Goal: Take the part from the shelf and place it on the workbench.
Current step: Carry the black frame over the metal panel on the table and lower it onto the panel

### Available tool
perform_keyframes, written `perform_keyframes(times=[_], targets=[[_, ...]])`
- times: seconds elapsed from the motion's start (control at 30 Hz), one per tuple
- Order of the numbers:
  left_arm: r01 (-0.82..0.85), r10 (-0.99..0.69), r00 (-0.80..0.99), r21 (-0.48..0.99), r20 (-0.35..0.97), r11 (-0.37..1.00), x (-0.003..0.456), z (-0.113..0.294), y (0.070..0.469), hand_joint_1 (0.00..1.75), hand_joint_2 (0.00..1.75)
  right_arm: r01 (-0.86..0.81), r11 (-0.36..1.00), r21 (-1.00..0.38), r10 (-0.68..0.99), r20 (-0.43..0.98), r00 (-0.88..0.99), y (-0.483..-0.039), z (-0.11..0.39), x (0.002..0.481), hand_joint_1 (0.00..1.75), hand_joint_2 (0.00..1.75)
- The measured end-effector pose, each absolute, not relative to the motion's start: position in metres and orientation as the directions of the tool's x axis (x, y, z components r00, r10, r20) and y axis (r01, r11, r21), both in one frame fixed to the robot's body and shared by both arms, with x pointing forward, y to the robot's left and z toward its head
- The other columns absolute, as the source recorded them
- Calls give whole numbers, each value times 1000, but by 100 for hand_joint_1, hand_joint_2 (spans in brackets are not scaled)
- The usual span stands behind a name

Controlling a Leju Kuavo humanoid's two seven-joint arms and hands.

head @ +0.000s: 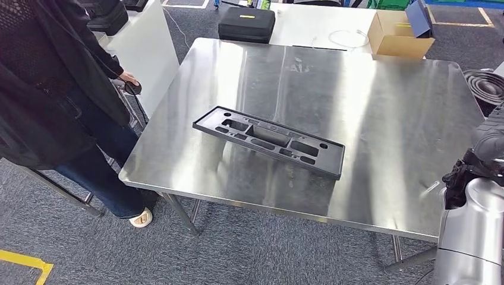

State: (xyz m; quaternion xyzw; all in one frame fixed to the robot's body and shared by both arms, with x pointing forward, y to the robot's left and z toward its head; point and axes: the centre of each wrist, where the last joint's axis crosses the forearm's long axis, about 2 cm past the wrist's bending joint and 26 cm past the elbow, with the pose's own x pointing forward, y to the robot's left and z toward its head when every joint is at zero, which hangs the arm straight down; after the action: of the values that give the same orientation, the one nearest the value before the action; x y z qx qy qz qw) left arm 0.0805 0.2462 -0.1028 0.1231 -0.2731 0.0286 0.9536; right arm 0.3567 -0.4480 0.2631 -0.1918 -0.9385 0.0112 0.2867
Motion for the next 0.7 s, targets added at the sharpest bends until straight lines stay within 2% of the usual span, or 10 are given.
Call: perform_keyframes(times=[0.7], targets=[[-117, -19, 853, 226, 522, 967, 83, -102, 242, 0, 0, 373, 916, -147, 391, 534, -750, -457, 261, 353, 0, 0]])
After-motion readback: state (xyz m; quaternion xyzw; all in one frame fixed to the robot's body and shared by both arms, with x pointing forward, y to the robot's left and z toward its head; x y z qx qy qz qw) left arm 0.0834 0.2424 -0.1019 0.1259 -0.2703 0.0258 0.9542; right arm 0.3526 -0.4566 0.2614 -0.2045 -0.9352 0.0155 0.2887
